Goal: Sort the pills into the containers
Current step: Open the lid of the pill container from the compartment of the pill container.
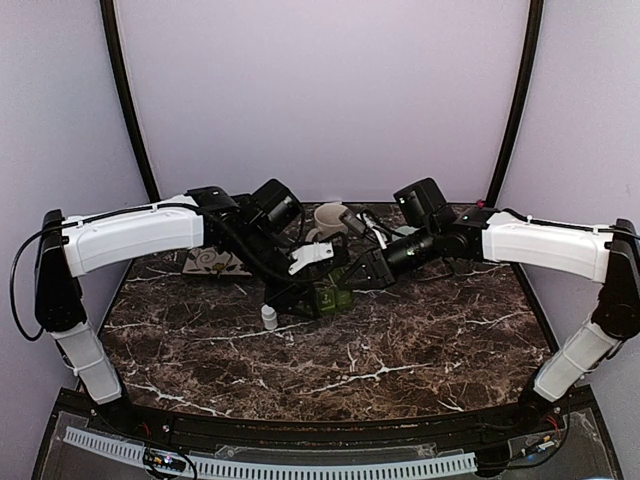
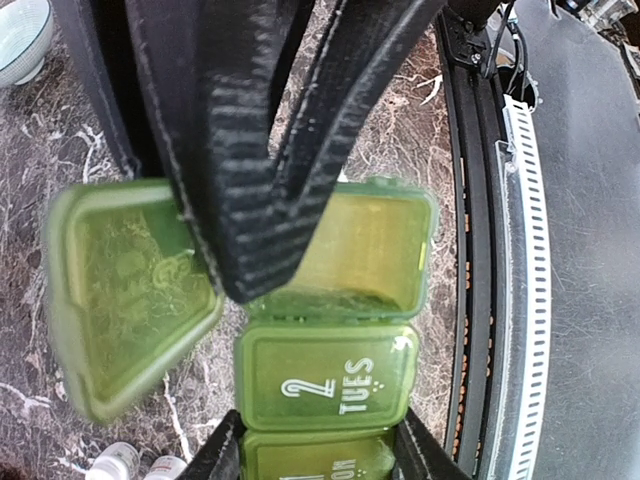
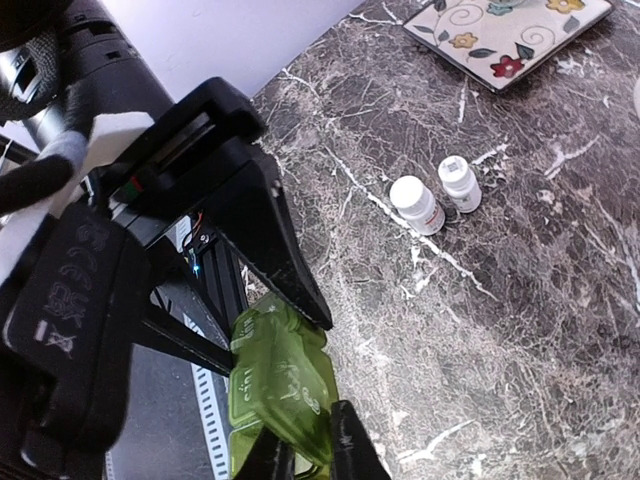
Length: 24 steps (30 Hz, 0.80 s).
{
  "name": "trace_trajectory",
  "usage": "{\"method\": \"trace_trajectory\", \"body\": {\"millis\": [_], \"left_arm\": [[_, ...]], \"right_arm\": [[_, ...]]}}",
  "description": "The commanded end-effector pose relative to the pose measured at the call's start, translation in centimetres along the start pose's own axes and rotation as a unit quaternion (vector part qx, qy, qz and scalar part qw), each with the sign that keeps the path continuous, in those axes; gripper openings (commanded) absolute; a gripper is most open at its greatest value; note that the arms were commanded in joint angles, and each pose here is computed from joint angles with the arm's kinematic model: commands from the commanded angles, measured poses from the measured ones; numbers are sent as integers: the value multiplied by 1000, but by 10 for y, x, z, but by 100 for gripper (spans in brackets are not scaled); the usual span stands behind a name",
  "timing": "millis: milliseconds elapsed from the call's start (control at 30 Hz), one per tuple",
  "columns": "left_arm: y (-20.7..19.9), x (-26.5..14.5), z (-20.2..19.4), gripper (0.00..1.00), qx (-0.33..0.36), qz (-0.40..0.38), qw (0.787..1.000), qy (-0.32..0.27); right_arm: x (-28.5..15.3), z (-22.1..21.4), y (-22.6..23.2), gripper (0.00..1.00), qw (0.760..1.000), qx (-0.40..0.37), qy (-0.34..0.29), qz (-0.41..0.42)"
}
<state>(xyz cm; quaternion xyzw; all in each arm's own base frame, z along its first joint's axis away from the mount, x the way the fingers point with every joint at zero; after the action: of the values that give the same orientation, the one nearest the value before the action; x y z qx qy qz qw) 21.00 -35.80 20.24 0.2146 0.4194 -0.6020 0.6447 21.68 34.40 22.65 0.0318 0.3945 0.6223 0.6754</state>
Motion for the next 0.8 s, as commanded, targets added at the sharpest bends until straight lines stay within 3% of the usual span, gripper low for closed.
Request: {"method": "trace_trajectory", "body": {"millis": [0, 67, 333, 667, 767], "left_arm": [[9, -11, 4, 17, 12, 50, 999, -19], [12, -12, 4, 18, 12, 61, 998, -22], [22, -19, 6, 24, 6, 110, 993, -47], [28, -27, 11, 55, -15, 138, 988, -74], [28, -31, 12, 59, -25, 139, 986, -85]], "right_arm": [[-1, 20, 21, 7, 998, -36, -26, 46], [0, 19, 20, 0, 998, -31, -27, 46], [2, 18, 18, 0, 998, -21, -43, 49], [6, 4, 7, 0, 998, 4, -49, 47], [5, 1, 2, 0, 997, 11, -57, 42]]}}
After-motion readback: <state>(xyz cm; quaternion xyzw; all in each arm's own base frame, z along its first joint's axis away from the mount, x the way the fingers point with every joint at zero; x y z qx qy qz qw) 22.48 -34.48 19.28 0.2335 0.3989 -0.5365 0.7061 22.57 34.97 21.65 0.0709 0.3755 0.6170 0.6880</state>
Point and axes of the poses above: each gripper's point midway between its finger pads, its own x axis out along the fingers, its own y axis along the line the jaws close on, z = x × y, the point moved 3 cm from there along -x, back along the fingers, and after that the axes turned 5 degrees about -x, right-handed, at the moved point
